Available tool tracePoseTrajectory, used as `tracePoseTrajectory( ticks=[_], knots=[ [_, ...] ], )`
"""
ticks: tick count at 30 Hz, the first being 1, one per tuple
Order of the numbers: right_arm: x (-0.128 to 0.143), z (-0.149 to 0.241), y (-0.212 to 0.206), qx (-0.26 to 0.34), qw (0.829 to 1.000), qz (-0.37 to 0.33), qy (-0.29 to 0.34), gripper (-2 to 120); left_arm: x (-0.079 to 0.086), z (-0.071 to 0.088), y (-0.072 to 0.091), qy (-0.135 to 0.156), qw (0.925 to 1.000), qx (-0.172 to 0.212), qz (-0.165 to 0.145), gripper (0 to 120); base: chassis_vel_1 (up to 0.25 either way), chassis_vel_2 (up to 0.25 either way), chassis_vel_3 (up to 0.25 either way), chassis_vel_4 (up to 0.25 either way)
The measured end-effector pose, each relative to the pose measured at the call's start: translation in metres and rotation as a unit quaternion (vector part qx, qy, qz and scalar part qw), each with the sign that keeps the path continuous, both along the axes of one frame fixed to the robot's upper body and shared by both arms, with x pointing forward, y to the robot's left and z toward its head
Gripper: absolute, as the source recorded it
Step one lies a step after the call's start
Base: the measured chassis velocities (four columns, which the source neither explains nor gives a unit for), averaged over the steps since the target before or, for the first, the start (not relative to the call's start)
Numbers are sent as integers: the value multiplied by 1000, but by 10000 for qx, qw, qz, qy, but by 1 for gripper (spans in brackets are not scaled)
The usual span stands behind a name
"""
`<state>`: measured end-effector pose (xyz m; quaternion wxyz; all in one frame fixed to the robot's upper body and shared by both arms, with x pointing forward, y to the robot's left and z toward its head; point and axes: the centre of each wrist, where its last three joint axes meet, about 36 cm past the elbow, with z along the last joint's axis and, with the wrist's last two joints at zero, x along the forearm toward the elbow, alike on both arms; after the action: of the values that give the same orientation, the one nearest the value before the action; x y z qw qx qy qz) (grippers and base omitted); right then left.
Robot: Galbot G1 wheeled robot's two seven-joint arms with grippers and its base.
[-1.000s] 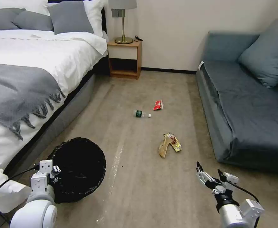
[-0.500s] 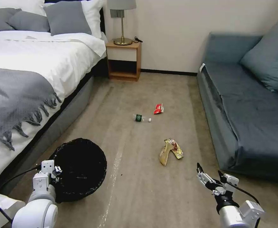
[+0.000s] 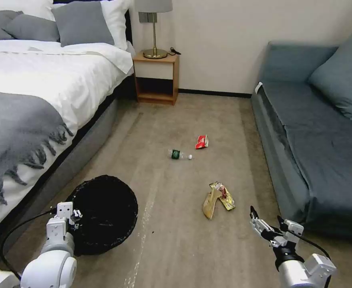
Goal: Pick up the trash bin, then pick up the garbage on the floor and place it into the trash bin.
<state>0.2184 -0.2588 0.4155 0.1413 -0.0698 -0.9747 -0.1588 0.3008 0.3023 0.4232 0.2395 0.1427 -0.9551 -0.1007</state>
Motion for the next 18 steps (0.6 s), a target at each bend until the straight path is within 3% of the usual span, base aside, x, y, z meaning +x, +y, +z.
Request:
tracePoseTrajectory(
  ticks=[18],
  knots=[
    [0,-4,0,-20,10000,45,13,100,-2,-10,-4,66,9999,-90,-35,2,-112,124,122,-119]
  ],
)
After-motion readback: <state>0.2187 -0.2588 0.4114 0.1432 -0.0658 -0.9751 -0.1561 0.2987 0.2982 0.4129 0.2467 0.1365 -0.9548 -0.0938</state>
